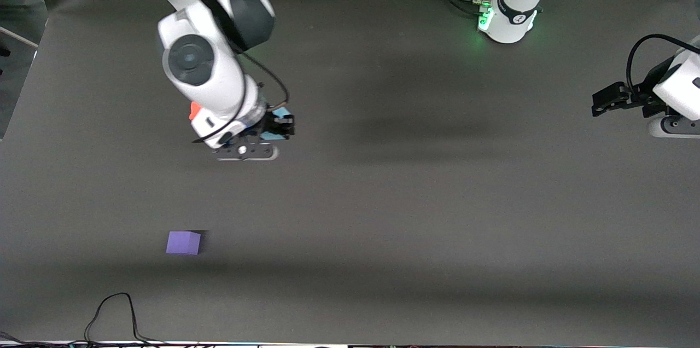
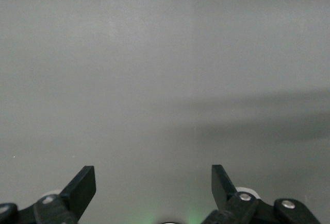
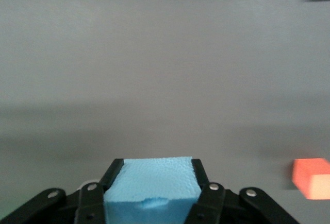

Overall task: Place blue block between orange and purple blocks
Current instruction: 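Carry the cube with the right gripper toward the orange cube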

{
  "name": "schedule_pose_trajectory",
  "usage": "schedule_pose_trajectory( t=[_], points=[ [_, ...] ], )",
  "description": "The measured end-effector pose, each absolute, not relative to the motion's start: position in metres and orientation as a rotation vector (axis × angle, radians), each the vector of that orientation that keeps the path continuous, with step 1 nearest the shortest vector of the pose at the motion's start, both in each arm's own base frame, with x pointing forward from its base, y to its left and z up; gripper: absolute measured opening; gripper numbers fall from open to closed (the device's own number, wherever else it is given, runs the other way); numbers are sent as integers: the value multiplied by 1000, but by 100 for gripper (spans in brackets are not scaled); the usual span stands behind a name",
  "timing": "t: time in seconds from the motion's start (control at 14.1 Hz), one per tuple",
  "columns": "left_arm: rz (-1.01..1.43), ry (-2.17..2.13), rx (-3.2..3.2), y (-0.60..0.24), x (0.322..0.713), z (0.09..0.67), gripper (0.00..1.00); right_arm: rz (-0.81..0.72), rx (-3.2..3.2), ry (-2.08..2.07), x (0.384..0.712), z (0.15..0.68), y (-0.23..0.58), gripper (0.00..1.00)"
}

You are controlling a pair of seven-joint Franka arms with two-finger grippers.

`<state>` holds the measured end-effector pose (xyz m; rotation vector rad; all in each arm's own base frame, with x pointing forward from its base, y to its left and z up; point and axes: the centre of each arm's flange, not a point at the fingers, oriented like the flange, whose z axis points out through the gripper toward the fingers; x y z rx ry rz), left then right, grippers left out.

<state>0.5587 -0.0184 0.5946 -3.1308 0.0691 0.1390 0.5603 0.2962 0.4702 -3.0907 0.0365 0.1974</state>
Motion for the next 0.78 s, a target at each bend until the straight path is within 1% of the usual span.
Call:
schedule_pose_trajectory(
  t=[0.21, 0.35, 0.57, 0.78],
  points=[
    [138, 71, -3131, -19, 559, 595, 100, 267, -3097, -43, 583, 474, 216, 59],
    [134, 71, -3131, -19, 559, 595, 100, 301, -3096, -85, 594, 468, 156, 59],
    [127, 72, -3131, -19, 559, 595, 100, 365, -3087, -114, 595, 444, 83, 59],
    [126, 70, -3131, -20, 560, 595, 100, 338, -3085, -164, 591, 406, 37, 59]
  ],
)
